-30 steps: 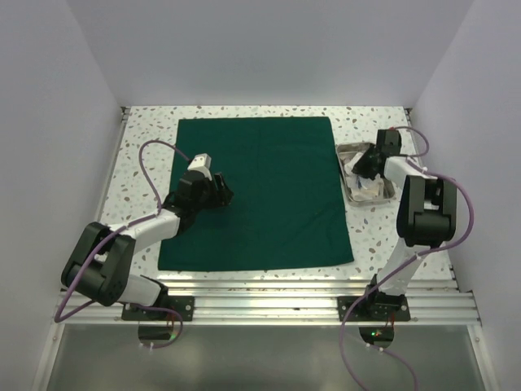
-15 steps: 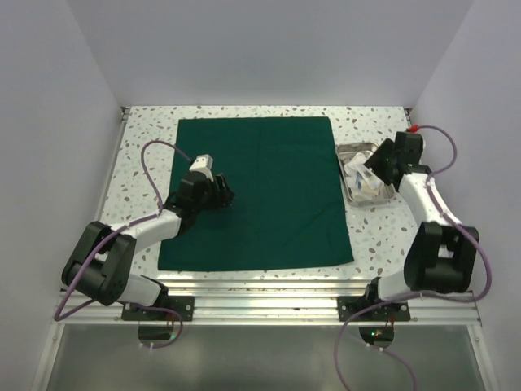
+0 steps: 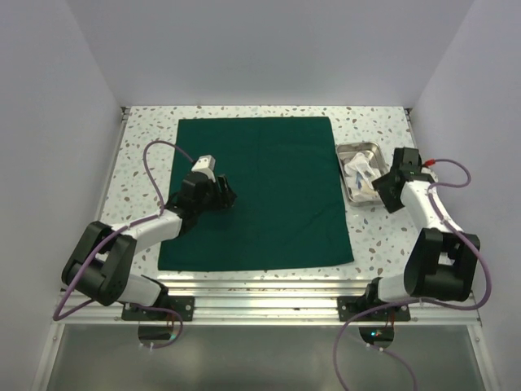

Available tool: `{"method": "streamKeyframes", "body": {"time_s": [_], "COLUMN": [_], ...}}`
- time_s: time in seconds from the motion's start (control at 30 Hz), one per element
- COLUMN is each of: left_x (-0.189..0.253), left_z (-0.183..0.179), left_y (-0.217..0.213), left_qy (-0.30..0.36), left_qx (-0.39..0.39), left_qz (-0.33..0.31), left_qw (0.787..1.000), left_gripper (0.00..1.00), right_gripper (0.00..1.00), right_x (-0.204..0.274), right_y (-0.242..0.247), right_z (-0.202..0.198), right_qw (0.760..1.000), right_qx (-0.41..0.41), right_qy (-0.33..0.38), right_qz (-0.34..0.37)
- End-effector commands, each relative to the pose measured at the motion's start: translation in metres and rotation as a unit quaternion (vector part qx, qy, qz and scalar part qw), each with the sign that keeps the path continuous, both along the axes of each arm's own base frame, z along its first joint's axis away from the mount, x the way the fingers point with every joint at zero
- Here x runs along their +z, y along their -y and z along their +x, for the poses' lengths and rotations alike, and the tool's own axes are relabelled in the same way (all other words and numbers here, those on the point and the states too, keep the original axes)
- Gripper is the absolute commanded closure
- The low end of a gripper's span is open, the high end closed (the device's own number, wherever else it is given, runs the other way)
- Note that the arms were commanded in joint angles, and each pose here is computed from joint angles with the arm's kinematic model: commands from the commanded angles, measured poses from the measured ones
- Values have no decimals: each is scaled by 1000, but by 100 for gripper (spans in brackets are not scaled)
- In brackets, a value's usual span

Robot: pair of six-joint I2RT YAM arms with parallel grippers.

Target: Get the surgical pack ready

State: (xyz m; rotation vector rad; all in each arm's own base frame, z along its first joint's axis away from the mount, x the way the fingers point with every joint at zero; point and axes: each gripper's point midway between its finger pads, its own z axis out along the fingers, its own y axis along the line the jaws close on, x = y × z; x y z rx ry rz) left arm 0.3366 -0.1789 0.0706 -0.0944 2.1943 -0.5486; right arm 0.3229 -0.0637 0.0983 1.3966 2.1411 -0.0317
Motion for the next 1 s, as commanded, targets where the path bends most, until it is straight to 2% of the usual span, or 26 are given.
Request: {"method": "streamKeyframes", "body": {"time_s": [0.0, 0.13, 0.5, 0.6, 0.63, 0.67, 0.7, 0.73, 0.77, 0.97], "left_x": [22, 21, 22, 21, 21, 20, 20, 20, 20, 17], "left_z": [12, 12, 13, 13, 13, 13, 13, 13, 13, 14], "left_y": [6, 5, 3, 2, 2, 1, 1, 0, 0, -3], "left_qy": [32, 31, 32, 31, 32, 31, 30, 31, 31, 25], "left_qx": [5, 6, 10, 11, 12, 13, 14, 15, 16, 23], "left_qz": [-15, -12, -7, -5, -5, -3, -2, -2, -1, 7], "left_qw": [999, 999, 999, 999, 999, 999, 999, 999, 999, 999], "left_gripper": [36, 36, 36, 36, 36, 36, 36, 36, 36, 36], "right_gripper": [38, 46, 49, 62, 70, 74, 81, 96, 100, 100], "right_x": [-13, -29, -53, -61, -64, -66, -66, -66, -64, -35], "right_y": [2, 1, 3, 2, 1, 1, 1, 2, 2, 10], "right_z": [-1, 4, 21, 23, 21, 20, 20, 16, 13, 8], "right_qw": [998, 996, 994, 993, 992, 992, 992, 991, 991, 990], "right_qx": [-59, -86, -101, -109, -111, -115, -117, -122, -125, -136], "right_qy": [-3, -4, -11, -15, -19, -20, -18, -20, -19, 17], "right_qz": [17, 34, 41, 49, 50, 51, 52, 51, 50, 26]}}
